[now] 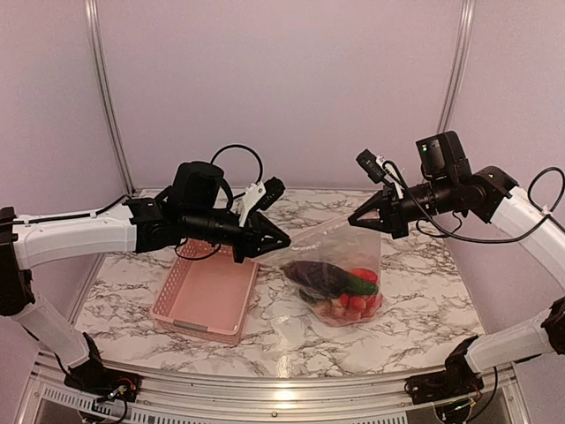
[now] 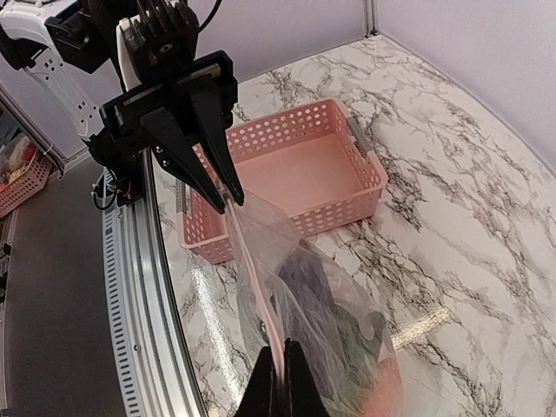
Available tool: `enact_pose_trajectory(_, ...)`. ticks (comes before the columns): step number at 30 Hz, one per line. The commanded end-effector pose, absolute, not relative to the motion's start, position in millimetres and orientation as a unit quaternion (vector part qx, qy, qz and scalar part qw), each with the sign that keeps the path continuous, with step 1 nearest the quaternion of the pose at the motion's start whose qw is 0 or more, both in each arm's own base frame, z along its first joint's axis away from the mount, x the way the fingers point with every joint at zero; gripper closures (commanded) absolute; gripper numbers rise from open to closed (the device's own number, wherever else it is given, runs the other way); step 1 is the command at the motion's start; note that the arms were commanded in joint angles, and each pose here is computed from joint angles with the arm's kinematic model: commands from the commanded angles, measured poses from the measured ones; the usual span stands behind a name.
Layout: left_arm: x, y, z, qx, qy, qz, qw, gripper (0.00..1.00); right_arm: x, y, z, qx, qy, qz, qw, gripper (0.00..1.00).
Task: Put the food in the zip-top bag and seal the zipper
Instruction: Zip the zipper of the food storage bag.
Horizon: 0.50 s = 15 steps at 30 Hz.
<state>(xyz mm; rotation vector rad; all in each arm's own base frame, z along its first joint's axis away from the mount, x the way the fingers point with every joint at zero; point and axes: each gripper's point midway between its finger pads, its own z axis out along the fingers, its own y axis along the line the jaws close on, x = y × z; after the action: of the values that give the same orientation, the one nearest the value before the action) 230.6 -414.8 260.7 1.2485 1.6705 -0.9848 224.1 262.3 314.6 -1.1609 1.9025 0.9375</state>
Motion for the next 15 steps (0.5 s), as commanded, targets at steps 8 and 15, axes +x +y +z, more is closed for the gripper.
enact_pose_trajectory(8, 229.2, -372.0, 220.5, 0.486, 0.714, -0.340, 0.371, 0.89, 228.0, 255.1, 334.3, -0.443, 0.725, 0.356, 0.389, 1.00)
enact_pose_trajectory(15, 229.3, -363.1, 213.1, 0.482, 0.721, -0.337, 0.367, 0.89, 228.8, 255.9, 334.7, -0.444, 0.725, 0.356, 0.388, 1.00)
